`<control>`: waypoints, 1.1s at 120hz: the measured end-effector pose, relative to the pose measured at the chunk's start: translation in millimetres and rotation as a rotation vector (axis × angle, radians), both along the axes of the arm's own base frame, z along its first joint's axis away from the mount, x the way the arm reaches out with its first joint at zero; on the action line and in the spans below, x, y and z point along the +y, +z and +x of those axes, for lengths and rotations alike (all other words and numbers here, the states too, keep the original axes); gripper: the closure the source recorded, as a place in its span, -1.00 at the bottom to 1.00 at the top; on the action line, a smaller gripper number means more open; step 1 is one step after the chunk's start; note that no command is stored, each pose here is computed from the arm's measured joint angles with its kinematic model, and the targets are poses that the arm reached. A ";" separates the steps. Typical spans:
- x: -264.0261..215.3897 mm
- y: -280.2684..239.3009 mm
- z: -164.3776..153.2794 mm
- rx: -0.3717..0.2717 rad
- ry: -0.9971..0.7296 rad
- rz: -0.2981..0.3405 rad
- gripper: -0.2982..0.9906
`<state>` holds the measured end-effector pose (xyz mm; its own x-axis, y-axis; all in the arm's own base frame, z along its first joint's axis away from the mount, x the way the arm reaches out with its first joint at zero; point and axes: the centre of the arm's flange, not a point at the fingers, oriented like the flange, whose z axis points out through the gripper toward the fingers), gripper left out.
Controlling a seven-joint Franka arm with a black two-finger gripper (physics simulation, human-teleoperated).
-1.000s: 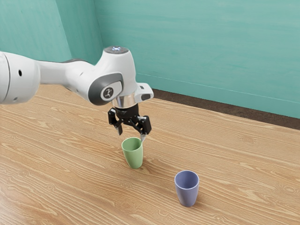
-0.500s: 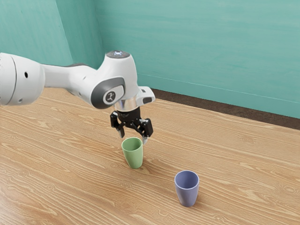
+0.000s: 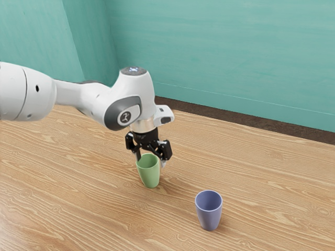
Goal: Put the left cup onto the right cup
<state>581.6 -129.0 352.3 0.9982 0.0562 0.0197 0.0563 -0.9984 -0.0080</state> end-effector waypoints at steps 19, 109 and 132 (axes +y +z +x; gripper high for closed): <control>0.6 -5.8 2.1 -0.003 0.001 -0.004 -0.54; 14.7 -14.7 7.4 -0.006 0.018 -0.002 -0.54; 14.7 -18.7 8.3 -0.006 0.016 -0.004 -0.54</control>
<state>589.8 -114.3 333.6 0.9970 0.0725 0.0259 0.0727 -0.9974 -0.0036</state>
